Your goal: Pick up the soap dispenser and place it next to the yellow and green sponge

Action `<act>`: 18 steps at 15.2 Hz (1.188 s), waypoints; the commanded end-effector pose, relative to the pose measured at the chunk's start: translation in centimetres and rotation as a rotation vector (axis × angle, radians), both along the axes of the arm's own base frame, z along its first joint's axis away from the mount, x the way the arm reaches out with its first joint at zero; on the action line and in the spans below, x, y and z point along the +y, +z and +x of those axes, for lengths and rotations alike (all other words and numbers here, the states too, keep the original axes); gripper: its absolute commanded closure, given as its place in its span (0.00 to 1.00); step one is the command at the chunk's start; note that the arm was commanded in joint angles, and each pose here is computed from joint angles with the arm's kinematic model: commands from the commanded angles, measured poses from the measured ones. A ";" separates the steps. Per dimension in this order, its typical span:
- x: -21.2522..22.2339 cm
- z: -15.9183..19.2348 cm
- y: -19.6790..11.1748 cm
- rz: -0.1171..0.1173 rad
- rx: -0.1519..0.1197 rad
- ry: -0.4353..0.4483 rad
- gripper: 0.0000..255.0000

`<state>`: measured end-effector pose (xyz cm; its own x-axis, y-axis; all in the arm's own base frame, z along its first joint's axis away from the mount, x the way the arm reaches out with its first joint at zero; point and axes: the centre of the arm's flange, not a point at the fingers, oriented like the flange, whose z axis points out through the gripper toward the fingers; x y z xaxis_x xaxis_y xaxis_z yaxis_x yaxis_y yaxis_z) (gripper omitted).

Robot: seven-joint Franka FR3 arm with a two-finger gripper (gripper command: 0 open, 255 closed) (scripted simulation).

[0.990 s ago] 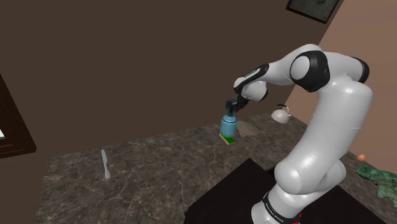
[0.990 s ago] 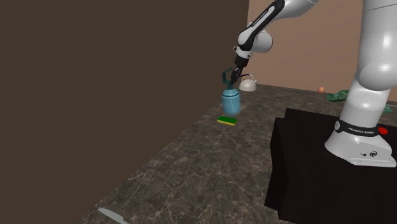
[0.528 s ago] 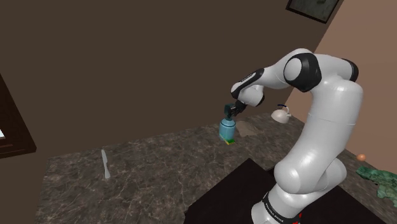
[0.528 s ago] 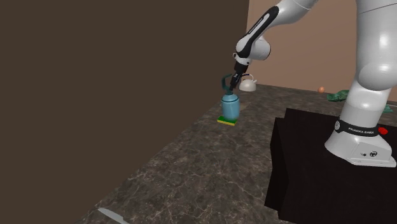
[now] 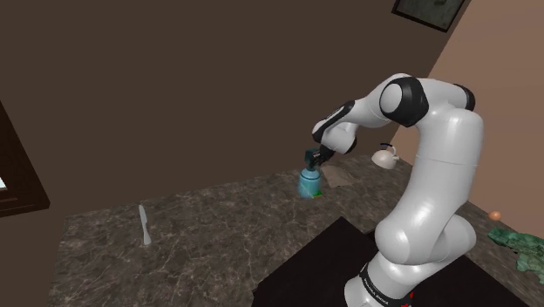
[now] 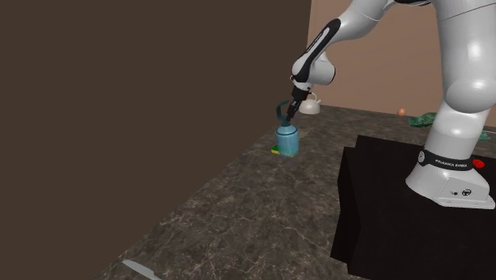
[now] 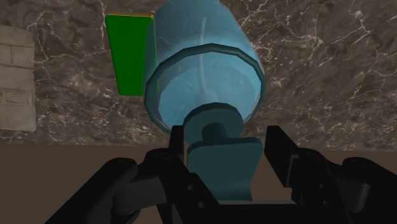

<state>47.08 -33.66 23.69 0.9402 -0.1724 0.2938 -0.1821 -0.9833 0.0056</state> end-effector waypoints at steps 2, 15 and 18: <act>0.0 0.0 -1.6 -0.001 -0.001 0.000 1.00; 0.0 0.0 -3.9 -0.001 -0.001 0.000 0.00; 0.0 0.0 -3.9 -0.001 -0.001 0.000 0.00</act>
